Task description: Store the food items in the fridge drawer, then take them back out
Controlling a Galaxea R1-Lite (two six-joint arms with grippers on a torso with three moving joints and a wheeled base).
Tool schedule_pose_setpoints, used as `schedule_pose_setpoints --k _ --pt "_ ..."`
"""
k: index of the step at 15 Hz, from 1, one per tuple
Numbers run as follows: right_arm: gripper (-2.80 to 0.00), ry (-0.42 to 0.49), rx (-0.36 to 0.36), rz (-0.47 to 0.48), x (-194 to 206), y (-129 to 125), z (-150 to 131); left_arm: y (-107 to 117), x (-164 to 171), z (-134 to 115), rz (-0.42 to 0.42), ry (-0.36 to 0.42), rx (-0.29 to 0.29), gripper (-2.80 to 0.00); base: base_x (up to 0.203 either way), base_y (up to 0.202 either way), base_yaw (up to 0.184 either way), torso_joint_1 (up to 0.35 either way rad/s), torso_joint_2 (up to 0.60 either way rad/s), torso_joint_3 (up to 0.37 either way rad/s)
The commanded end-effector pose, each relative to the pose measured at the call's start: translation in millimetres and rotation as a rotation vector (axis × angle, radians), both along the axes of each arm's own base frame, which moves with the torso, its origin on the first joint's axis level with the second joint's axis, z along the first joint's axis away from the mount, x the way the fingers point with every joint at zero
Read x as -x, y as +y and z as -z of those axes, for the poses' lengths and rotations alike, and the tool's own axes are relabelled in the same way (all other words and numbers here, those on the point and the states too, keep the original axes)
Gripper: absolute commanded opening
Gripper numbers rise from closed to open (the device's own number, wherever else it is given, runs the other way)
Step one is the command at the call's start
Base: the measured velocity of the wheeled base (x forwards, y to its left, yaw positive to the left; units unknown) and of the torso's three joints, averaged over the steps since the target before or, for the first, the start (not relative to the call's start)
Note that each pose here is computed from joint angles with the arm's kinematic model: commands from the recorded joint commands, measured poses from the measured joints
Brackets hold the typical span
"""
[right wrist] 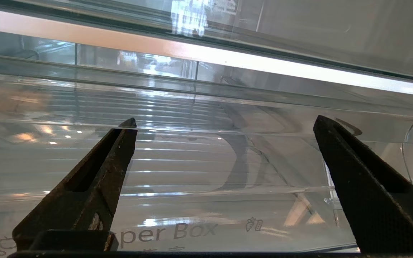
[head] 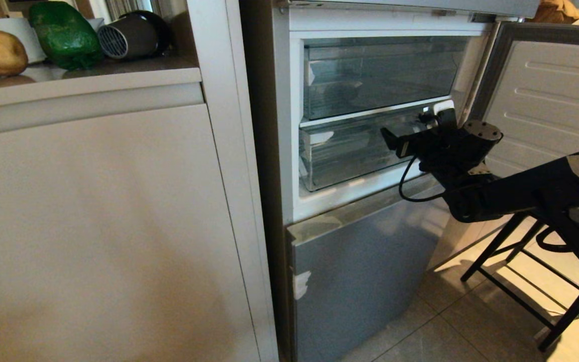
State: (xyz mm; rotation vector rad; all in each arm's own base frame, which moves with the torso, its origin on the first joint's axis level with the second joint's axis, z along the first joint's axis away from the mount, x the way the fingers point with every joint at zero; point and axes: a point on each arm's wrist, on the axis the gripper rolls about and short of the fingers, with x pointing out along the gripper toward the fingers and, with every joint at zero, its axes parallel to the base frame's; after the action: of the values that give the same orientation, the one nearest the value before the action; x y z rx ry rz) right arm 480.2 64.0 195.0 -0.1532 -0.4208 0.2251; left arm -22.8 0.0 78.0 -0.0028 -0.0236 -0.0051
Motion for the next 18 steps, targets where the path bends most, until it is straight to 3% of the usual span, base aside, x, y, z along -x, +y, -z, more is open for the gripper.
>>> schedule_pose_setpoints --k 1,9,18 --pt "0.00 -0.028 -0.003 -0.002 10.1 -0.8 -11.8 0.0 -0.8 2.9 0.000 0.010 0.000 -2.80 0.000 0.000 0.000 0.000 0.00 0.000" --pt "0.00 -0.002 0.003 -0.007 74.8 -8.2 -17.3 0.0 -0.8 2.9 0.000 0.010 0.000 -2.80 0.000 0.000 0.000 0.000 0.00 0.000" --pt "0.00 0.135 0.021 -0.017 153.9 -16.0 -4.5 0.0 -0.8 2.9 0.000 0.010 0.000 -2.80 0.000 0.000 0.000 0.000 0.00 0.000"
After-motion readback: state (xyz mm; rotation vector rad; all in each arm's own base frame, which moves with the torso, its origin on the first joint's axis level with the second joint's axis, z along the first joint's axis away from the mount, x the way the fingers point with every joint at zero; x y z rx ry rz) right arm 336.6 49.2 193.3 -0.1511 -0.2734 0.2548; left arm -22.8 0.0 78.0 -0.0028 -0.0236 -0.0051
